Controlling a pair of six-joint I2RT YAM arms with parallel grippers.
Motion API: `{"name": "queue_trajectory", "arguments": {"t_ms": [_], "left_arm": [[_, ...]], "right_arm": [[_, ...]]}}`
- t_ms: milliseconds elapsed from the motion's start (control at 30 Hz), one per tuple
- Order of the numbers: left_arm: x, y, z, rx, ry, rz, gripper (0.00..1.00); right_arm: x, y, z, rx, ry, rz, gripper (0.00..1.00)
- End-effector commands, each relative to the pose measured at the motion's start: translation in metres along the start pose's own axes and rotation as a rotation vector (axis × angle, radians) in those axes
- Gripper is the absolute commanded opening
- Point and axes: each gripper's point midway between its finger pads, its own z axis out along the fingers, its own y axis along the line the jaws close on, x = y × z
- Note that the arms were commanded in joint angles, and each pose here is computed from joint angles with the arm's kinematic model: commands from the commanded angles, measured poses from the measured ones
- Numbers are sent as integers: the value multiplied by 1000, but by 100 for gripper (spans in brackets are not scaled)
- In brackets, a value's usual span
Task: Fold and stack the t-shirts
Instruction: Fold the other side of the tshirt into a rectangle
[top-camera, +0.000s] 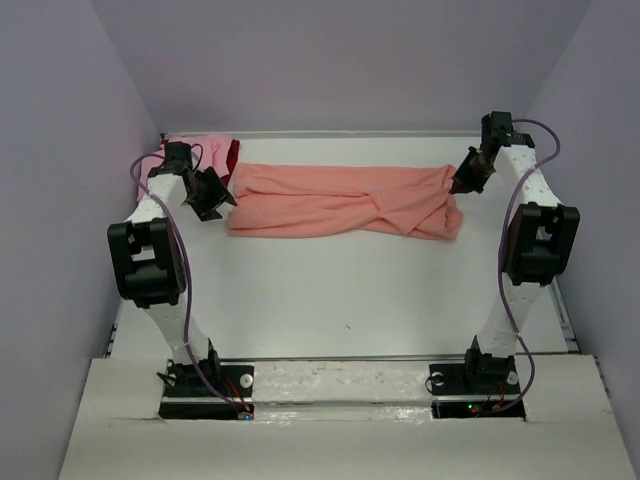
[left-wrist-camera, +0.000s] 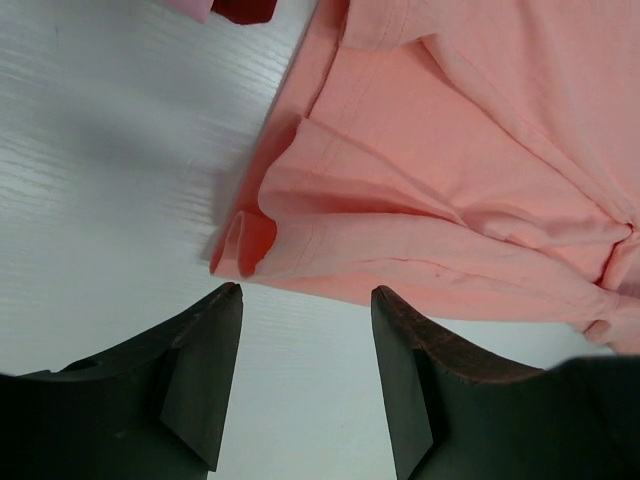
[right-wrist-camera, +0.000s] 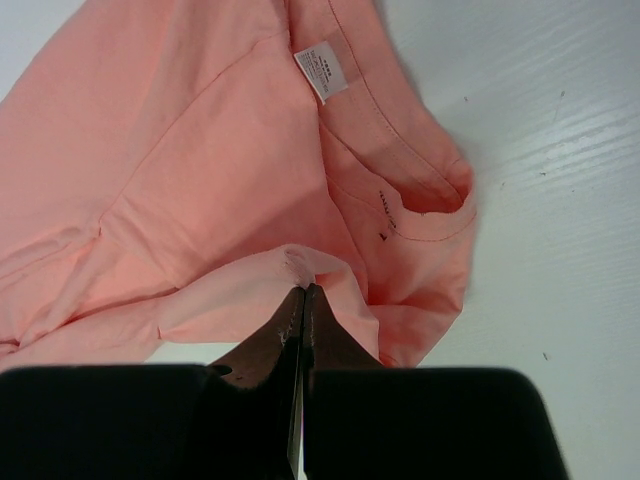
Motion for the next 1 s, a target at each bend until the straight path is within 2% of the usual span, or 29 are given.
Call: {"name": "queue_trajectory", "arguments": {"t_ms": [0,533,633,700,767,967], "left_arm": [[0,3,5,-1,1,12,64],[3,11,26,-5,19,28,63],[4,9,27,4,24,26,59],[5,8,27,10,24,28,51],[6,7,28,15,29,27,48],[16,7,34,17,61,29,48]], "right_arm": [[-12,3,-4,-19,-32,-13,0],[-12,2,-2,-14,-27,-7,0],[-12,2,-2,-14,-29,-7,0],[-12,2,-1,-12,-27,-7,0],[-12,2,-1,-12,-27,-6,0],[-12,1,0,-10,-26,-4,0]]}}
